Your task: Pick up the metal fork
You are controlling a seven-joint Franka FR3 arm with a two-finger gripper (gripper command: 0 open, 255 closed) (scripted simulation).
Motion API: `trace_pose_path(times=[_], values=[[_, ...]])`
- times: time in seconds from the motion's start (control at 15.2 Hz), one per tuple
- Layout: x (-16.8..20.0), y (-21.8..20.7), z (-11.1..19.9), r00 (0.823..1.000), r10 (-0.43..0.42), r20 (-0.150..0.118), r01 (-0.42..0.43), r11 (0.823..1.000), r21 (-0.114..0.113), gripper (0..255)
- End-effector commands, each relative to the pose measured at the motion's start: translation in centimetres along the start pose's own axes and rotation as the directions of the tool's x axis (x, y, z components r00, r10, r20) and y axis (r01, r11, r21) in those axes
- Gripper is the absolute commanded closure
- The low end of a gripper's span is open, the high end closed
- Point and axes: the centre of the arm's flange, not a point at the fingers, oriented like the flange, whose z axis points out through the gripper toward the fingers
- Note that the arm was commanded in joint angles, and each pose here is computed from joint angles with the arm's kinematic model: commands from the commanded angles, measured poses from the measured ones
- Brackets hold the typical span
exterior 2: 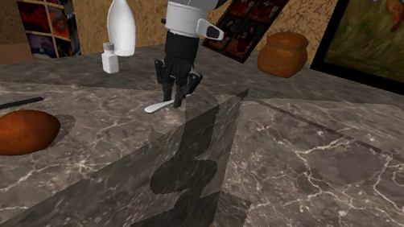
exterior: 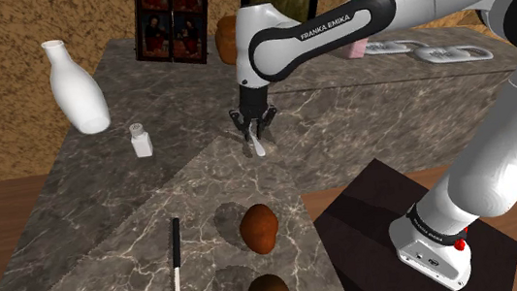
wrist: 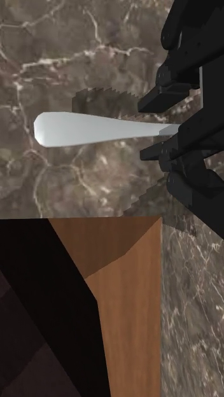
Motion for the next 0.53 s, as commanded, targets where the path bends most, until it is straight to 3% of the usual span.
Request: trace_pose_path(times=[0.0, 0.46], values=[[0.0, 0.0, 0.0, 1.000, 0.000, 0.000, 0.000, 1.000, 0.000, 255], [-0.3, 0.0, -2.1, 1.000, 0.000, 0.000, 0.000, 1.000, 0.000, 255]])
